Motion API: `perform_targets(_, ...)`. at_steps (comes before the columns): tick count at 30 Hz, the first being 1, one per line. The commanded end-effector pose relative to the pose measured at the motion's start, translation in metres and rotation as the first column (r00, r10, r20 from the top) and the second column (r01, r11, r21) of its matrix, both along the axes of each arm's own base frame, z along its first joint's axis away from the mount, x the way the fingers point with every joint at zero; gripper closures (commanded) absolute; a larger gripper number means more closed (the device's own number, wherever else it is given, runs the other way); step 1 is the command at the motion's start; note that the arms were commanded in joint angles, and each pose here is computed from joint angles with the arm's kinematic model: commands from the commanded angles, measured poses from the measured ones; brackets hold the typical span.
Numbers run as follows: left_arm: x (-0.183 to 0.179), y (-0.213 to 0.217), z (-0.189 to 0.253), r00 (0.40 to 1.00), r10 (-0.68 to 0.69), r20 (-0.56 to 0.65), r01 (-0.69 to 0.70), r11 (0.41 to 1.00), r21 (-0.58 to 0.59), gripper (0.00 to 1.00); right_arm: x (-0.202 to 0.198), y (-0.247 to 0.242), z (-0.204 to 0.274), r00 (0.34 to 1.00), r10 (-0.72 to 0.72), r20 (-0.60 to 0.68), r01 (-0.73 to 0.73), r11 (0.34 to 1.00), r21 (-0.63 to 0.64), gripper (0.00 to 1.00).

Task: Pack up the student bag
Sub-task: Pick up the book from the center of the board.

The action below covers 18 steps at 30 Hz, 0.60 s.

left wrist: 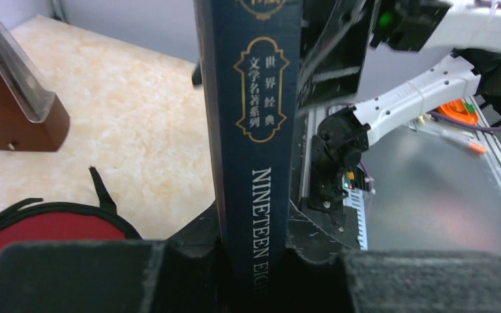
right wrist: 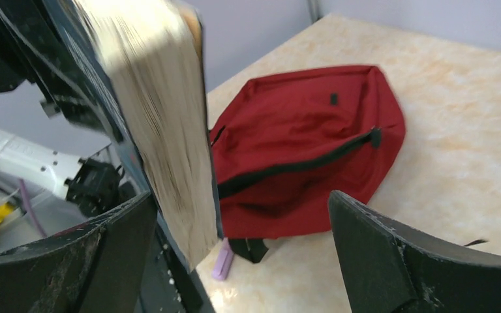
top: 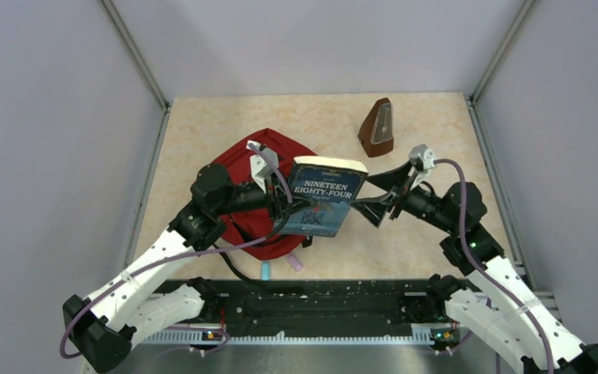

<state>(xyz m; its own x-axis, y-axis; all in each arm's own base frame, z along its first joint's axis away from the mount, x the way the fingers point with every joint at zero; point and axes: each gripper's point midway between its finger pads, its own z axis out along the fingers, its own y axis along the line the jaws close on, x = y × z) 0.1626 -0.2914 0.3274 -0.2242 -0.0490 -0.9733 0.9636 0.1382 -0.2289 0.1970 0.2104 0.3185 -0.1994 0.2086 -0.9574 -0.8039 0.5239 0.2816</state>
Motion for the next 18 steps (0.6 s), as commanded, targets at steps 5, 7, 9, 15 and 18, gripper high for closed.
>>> perform_targets(5,-0.017,0.005,0.063,0.986,-0.035,0.165,0.067,0.978,-0.197,1.00,-0.022,0.032,0.001,0.965,0.258,0.037,-0.260,0.956,0.132,0.02)
perform_targets(7,-0.021,0.002,0.060,0.984,-0.079,0.160,0.108,0.977,-0.184,1.00,-0.024,0.040,0.003,0.956,0.289,0.056,-0.294,0.946,0.136,0.02)
perform_targets(9,-0.026,0.000,0.058,0.981,-0.117,0.155,0.144,0.974,-0.175,1.00,-0.026,0.050,0.004,0.945,0.320,0.069,-0.327,0.935,0.137,0.02)
perform_targets(15,-0.033,-0.004,0.053,0.971,-0.187,0.148,0.210,0.965,-0.155,1.00,-0.040,0.075,0.020,0.900,0.422,0.110,-0.435,0.887,0.154,0.11)
perform_targets(18,-0.024,-0.005,0.048,0.978,-0.144,0.152,0.165,0.977,-0.133,1.00,-0.044,0.074,0.030,0.894,0.425,0.139,-0.446,0.872,0.200,0.39)
